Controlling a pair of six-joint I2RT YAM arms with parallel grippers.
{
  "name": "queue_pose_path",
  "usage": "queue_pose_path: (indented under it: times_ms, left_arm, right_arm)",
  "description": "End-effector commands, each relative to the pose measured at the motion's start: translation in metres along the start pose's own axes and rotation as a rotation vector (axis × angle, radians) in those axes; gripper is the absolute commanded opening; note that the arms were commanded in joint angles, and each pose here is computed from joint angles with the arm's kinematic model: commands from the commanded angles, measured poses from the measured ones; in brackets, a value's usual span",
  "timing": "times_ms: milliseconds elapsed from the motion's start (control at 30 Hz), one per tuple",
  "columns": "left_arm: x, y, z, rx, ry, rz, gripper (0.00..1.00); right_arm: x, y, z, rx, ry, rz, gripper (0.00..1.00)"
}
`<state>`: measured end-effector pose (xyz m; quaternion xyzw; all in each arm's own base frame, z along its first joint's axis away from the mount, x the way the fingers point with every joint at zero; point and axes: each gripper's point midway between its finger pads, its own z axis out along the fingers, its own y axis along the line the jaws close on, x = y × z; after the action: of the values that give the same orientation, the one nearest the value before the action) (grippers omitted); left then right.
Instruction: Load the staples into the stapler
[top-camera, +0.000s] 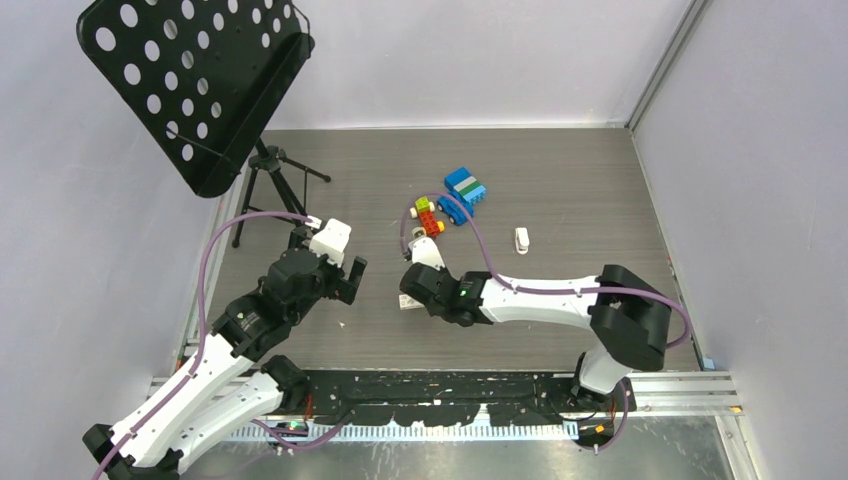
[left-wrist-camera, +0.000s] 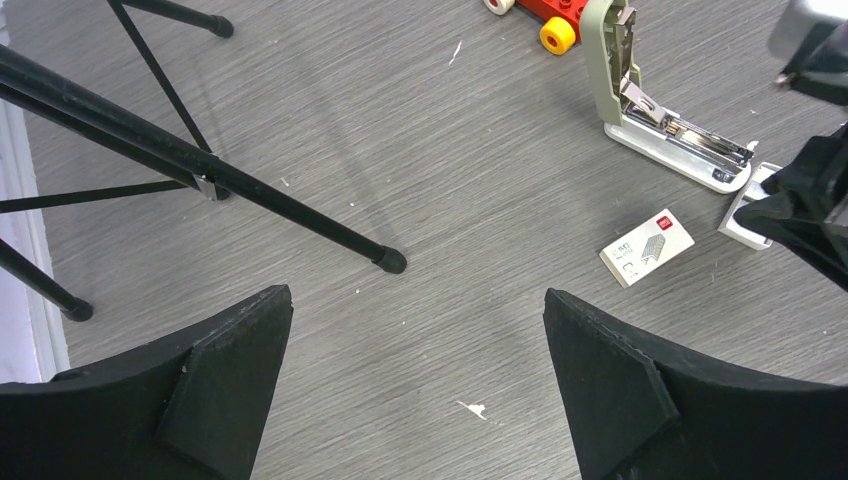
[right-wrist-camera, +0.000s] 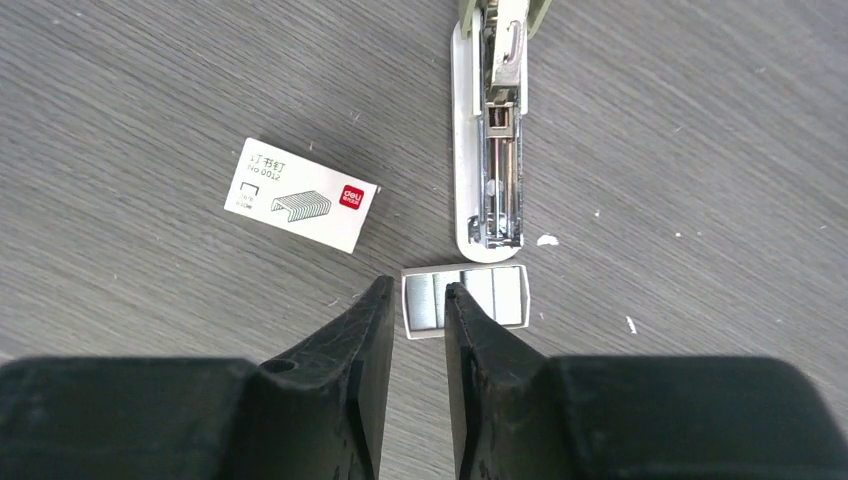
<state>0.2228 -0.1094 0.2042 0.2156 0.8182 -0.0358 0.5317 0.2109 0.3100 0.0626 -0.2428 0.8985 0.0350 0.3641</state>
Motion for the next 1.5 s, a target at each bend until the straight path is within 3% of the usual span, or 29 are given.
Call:
queue_pose_path:
  times_ms: [0, 333, 867, 1467]
  left_arm:
    - [-0.006, -0.001, 0.003, 0.006, -0.029, -0.013, 1.00]
    - [-0.007, -0.002, 0.002, 0.008, -0.030, -0.013, 1.00]
    - [-0.006, -0.003, 0.004, 0.014, -0.024, -0.011, 1.00]
    - [-0.005, -0.004, 0.005, 0.018, -0.019, -0.008, 1.00]
  right_arm:
    - [-0.016, -0.007, -0.016, -0.010, -0.061, -0.027, 0.33]
    - [0.005, -0.019, 0.001, 0.042, -0.007, -0.071, 0.38]
    - [0.026, -0.025, 0.023, 0.057, 0.056, -0.067, 0.37]
    - [0.030, -0.018, 0.024, -0.016, 0.077, -0.018, 0.17]
